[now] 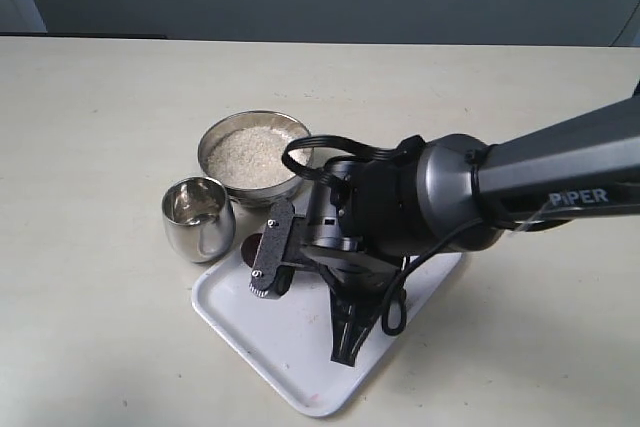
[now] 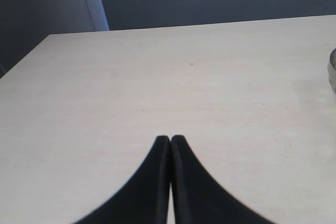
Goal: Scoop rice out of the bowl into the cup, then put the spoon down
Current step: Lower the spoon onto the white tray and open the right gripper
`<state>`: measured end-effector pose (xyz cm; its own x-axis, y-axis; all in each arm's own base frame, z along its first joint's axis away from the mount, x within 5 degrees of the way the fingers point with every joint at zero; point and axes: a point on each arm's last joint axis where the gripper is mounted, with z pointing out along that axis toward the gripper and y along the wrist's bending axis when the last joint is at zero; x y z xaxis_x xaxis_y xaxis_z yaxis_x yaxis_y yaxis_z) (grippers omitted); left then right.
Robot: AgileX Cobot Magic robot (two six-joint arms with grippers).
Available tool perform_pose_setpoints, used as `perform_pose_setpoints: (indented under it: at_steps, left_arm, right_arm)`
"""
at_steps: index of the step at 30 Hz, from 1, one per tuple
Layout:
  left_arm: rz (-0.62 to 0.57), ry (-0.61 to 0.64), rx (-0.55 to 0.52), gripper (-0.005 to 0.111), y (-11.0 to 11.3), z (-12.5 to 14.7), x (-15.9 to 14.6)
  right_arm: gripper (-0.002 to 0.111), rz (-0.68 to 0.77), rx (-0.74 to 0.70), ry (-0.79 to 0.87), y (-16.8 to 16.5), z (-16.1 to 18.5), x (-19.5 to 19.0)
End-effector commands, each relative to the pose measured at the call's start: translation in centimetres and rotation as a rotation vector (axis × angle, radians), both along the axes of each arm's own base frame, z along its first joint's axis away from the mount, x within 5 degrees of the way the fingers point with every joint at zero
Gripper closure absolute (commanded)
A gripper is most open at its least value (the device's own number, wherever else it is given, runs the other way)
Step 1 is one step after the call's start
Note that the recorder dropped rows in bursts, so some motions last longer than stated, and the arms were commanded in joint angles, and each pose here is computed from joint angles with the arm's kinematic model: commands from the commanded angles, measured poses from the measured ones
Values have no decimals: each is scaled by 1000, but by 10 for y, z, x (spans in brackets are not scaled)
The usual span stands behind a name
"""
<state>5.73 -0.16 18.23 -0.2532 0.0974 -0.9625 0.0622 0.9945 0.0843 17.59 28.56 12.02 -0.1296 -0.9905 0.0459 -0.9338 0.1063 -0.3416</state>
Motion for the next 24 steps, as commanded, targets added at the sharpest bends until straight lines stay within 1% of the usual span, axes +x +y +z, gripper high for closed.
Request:
perform_pose_setpoints:
  at_steps: [1,13,15,20,22,24]
  left_arm:
    - [-1,-11,-6,106,0,2,0]
    - [-1,-11,-6,106,0,2,0]
    - [-1,-11,-6,106,0,2,0]
    - [-1,-13,-6,106,0,2,0]
    - [-1,-13,-6,106,0,2,0]
    - [-1,-13,-6,106,0,2,0]
  right_arm:
    - [109,5,-4,-3,-2,-2,2]
    - [109,-1,13,-5,0,-2,2]
    - [103,-1,22,-4,0,-2,2]
    - [71,-3,25,-5,1,-2,2]
    - [67,-4,23,-6,0,-2,2]
    - [67,-16,17,-7,0,-2,2]
